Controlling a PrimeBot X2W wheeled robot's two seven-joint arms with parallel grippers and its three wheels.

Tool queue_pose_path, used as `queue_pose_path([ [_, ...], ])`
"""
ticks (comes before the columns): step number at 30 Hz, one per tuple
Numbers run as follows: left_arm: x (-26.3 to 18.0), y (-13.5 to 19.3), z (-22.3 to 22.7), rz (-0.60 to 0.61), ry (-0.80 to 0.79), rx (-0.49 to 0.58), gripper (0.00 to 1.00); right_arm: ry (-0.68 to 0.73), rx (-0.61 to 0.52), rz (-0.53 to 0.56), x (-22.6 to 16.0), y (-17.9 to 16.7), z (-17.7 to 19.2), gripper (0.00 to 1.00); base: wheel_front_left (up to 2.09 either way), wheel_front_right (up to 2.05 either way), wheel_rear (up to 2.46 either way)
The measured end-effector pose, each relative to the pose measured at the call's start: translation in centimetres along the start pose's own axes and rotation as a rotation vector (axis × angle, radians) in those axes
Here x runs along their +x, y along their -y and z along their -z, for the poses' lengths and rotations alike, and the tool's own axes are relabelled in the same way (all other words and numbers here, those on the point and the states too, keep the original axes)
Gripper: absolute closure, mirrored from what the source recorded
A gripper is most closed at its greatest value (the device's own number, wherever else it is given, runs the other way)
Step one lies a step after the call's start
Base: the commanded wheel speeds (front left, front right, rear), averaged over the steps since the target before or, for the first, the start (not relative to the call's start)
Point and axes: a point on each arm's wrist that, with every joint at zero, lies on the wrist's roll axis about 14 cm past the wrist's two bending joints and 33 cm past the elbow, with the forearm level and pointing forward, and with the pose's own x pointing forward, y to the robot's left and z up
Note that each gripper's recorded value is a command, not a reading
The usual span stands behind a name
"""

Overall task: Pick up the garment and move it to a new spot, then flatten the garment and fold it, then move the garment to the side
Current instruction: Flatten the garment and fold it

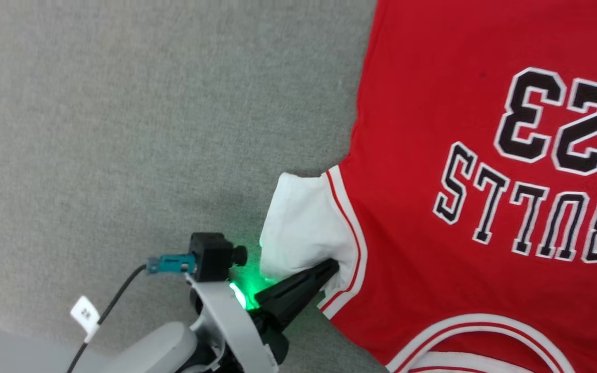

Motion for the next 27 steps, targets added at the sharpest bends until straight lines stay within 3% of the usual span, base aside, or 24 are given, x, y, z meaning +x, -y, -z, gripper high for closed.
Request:
queue_pose_path([
  [6, -1.6, 0.2, -0.5, -0.012, 0.031, 0.016, 1.0, -0.041, -0.075, -0.036, -4.9, -0.6, 5.0, 1.0, 0.0, 0.0, 0.0],
  [11, -2.4, 0.8, -0.6, -0.005, 0.04, 0.031, 1.0, -0.113, -0.097, -0.099, -8.3, -2.0, 11.8, 1.0, 0.0, 0.0, 0.0],
  [22, -2.2, 2.6, -1.3, 0.037, 0.069, 0.076, 1.0, -0.221, 0.032, -0.27, -13.4, -7.9, 24.7, 1.0, 0.0, 0.0, 0.0],
  [27, -2.2, 3.0, -1.7, 0.046, 0.079, 0.092, 1.0, -0.257, 0.063, -0.358, -14.1, -11.7, 28.2, 1.0, 0.0, 0.0, 0.0],
])
